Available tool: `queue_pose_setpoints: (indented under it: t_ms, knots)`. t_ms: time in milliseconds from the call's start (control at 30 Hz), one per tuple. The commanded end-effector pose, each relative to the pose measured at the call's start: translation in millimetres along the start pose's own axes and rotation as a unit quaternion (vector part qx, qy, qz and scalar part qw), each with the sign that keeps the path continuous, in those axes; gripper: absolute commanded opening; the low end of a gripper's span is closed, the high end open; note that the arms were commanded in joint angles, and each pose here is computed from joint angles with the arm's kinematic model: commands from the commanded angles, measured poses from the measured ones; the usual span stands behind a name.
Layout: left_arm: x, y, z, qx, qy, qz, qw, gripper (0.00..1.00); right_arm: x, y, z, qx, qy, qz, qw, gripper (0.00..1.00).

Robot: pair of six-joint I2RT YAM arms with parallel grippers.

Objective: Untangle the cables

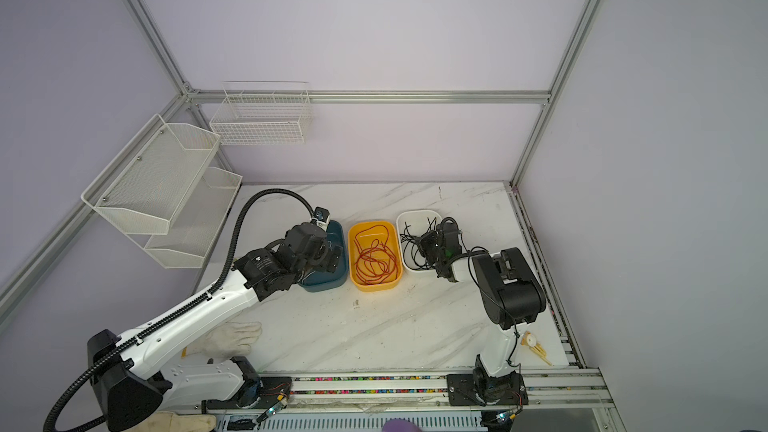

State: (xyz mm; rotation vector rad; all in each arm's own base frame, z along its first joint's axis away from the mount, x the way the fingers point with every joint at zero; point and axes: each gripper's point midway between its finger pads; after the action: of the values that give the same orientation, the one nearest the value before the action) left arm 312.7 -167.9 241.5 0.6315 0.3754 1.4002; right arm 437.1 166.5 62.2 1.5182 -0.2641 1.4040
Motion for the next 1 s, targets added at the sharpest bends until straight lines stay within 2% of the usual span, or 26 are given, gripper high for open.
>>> queue_pose_setpoints:
  t_ms: [0,233,400,533,667,967]
  knots:
    - [-0.4,-5.0,-6.3,0.008,-0.009,0.0,1.0,1.0,-5.9,-4.9,0.5,0.002,0.007,-0.026,1.0,0.0]
    - [-1.4,-5.3,-7.5,0.011,-0.011,-0.002,1.0,1.0,7.5,-3.7,5.3,0.003,0.024,-0.025,0.999,0.0]
    - [-1.6,-5.6,-7.5,0.013,-0.011,-0.003,1.0,1.0,29.0,7.3,11.4,-0.002,0.047,-0.018,0.999,0.17]
    - [-2.0,-5.1,-7.1,0.013,-0.012,-0.005,1.0,1.0,49.7,23.7,19.5,-0.018,0.072,-0.015,0.997,0.22]
    - [-1.8,-4.3,-7.0,0.013,-0.011,-0.005,1.0,1.0,64.3,42.3,26.4,-0.038,0.085,-0.012,0.996,0.33]
    - [-2.6,-4.2,-6.9,0.014,-0.011,-0.007,1.0,1.0,82.1,63.5,23.6,-0.033,0.107,0.002,0.994,0.44]
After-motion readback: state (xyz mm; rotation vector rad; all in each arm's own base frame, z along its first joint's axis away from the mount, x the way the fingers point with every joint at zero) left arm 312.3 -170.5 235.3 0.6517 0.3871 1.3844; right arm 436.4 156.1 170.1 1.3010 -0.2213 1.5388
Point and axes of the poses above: each gripper's point midway between its finger pads, its own y axis back along the fingers, its own x axis along the line the jaws close on, z = x × y, and after that the axes turned 6 degrees about y, right-handed
